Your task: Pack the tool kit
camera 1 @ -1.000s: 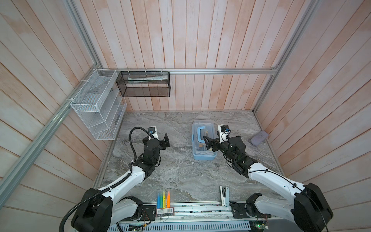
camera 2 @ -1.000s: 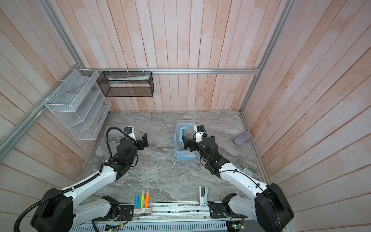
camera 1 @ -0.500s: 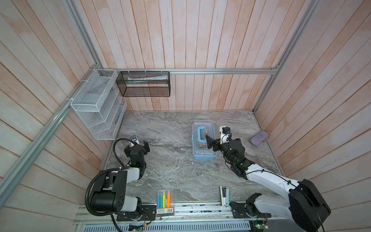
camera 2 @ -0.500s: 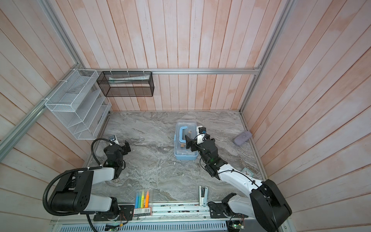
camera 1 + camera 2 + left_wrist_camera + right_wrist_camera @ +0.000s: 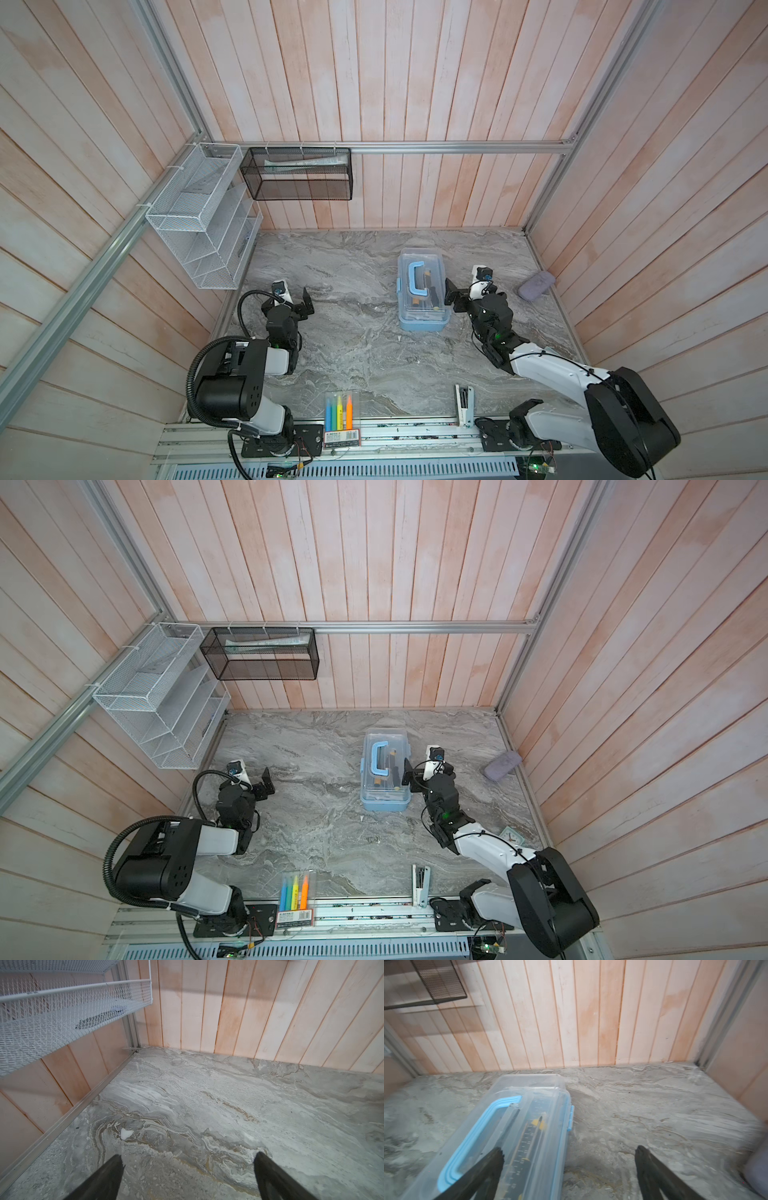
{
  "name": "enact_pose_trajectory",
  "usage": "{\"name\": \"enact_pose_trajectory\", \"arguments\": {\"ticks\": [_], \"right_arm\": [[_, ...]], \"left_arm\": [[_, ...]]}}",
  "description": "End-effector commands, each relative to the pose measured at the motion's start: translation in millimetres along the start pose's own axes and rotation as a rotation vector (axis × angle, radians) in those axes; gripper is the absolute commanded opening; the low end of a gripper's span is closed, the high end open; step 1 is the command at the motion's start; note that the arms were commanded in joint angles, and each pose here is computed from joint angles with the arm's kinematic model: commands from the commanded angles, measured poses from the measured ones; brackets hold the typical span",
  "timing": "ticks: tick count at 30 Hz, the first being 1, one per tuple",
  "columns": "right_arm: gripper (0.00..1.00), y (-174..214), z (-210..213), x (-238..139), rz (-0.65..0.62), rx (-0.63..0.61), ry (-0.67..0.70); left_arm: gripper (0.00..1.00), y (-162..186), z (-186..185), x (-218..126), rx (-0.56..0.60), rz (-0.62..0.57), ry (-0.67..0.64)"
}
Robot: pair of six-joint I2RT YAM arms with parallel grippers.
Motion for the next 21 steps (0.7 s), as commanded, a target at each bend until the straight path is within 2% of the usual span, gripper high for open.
{"name": "enact_pose_trajectory", "arguments": {"ticks": [1,7,11,14,17,19,21], "right_arm": [[0.98,-5,-42,-15,-0.023,-0.078,0.229],[0.98,18,-104,-52,-0.018,-0.012,0.434],[0.98,36,-126,-67,-0.055,-0.027,0.484],[0.98,45,-138,-64,-0.037,-0.065,0.514],[0.98,52,-134,-49,-0.039,-0.080,0.431],[0.98,51,-130,-47,-0.106,-0.070,0.406],[0.98,49,-117,-39,-0.117,-0.146,0.335]], "left_arm": [[1.00,-11,1,-2,-0.011,-0.051,-0.002],[1.00,-11,2,-1,-0.009,-0.051,-0.005],[1.00,-11,2,-1,-0.009,-0.051,-0.005],[1.00,-12,1,-1,-0.010,-0.053,-0.005],[1.00,-11,2,-1,-0.009,-0.051,-0.007],[1.00,-11,2,-1,-0.010,-0.052,-0.006],[1.00,-11,2,-1,-0.009,-0.051,-0.007]]}}
Point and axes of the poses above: each gripper's point midway between its finger pads, its own x axis out along the fingers, its own z axis along the line the jaws close on, y = z × x, the point moved 1 cm from there along -x, back along the fingers, and after that the axes turned 12 degrees about -x, right-handed, at the moved point
